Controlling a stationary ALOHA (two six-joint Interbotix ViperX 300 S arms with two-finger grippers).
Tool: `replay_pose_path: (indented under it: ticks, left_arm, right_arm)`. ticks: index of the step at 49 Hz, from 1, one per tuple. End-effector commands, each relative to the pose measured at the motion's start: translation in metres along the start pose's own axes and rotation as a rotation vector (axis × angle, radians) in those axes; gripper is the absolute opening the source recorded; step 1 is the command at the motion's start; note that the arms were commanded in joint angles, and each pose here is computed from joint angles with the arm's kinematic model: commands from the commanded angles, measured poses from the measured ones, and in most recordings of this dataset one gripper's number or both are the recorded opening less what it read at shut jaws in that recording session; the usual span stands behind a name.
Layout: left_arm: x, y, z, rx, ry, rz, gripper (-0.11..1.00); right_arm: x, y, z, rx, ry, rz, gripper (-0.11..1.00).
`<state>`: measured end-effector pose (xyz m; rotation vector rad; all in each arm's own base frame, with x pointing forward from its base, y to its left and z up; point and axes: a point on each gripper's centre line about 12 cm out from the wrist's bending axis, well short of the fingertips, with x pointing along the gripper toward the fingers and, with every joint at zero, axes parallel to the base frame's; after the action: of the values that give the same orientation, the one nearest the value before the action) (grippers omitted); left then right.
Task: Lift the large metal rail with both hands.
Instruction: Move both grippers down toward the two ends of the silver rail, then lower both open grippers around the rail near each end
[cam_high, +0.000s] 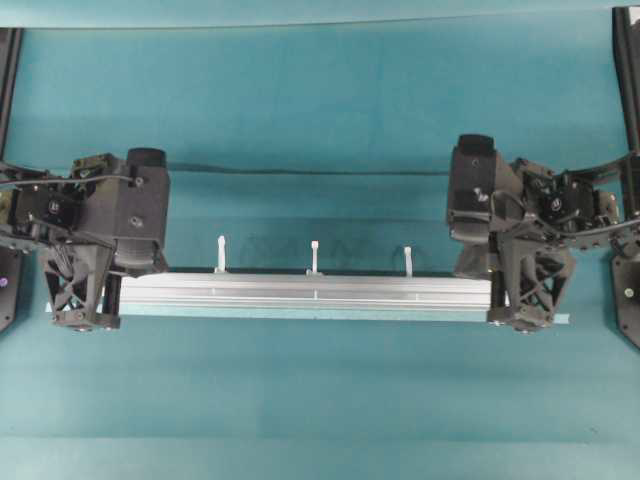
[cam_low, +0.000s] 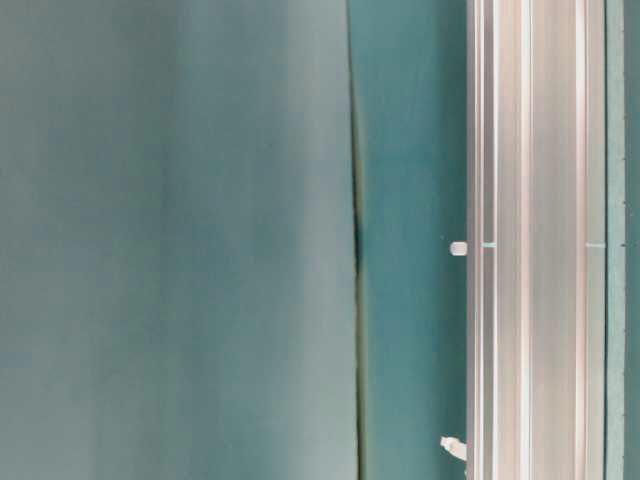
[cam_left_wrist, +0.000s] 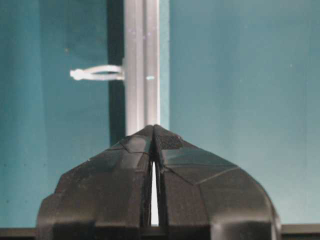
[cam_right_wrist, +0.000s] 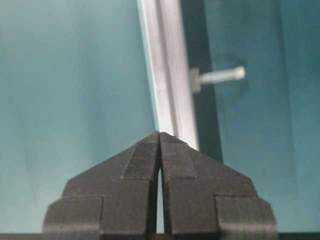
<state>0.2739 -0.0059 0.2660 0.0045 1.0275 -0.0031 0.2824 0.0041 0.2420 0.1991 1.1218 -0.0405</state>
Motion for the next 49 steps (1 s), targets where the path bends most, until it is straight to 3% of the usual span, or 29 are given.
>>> replay_pose_path:
  ticks: [1, 4, 9, 14, 19, 29, 49]
  left_arm:
    - [-0.006, 0.0, 0.007, -0.002, -0.028, 0.001, 0.1]
    - [-0.005, 0.001, 0.006, -0.015, -0.023, 0.003, 0.19]
    - [-0.003, 0.0, 0.005, -0.021, -0.009, 0.002, 0.48]
    - [0.0, -0.003, 0.006, -0.056, 0.002, -0.003, 0.78]
    - [0.009, -0.004, 0.006, -0.052, 0.017, 0.0, 0.98]
    - [0.03, -0.005, -0.002, -0.018, 0.082, 0.001, 0.97]
    - [0.077, -0.006, -0.019, -0.019, 0.141, 0.002, 0.97]
  right_arm:
    - [0.0, 0.002, 0.0, 0.0, 0.016, 0.002, 0.08]
    - [0.002, 0.001, 0.0, 0.002, 0.022, 0.0, 0.17]
    - [0.005, 0.001, -0.002, 0.001, 0.031, -0.001, 0.46]
    - [0.012, 0.001, -0.005, -0.013, 0.054, -0.007, 0.76]
    - [0.024, 0.006, -0.008, -0.048, 0.096, -0.011, 0.95]
    - [0.049, 0.008, -0.008, -0.062, 0.145, -0.02, 0.96]
    - [0.069, 0.003, -0.01, -0.098, 0.174, -0.054, 0.97]
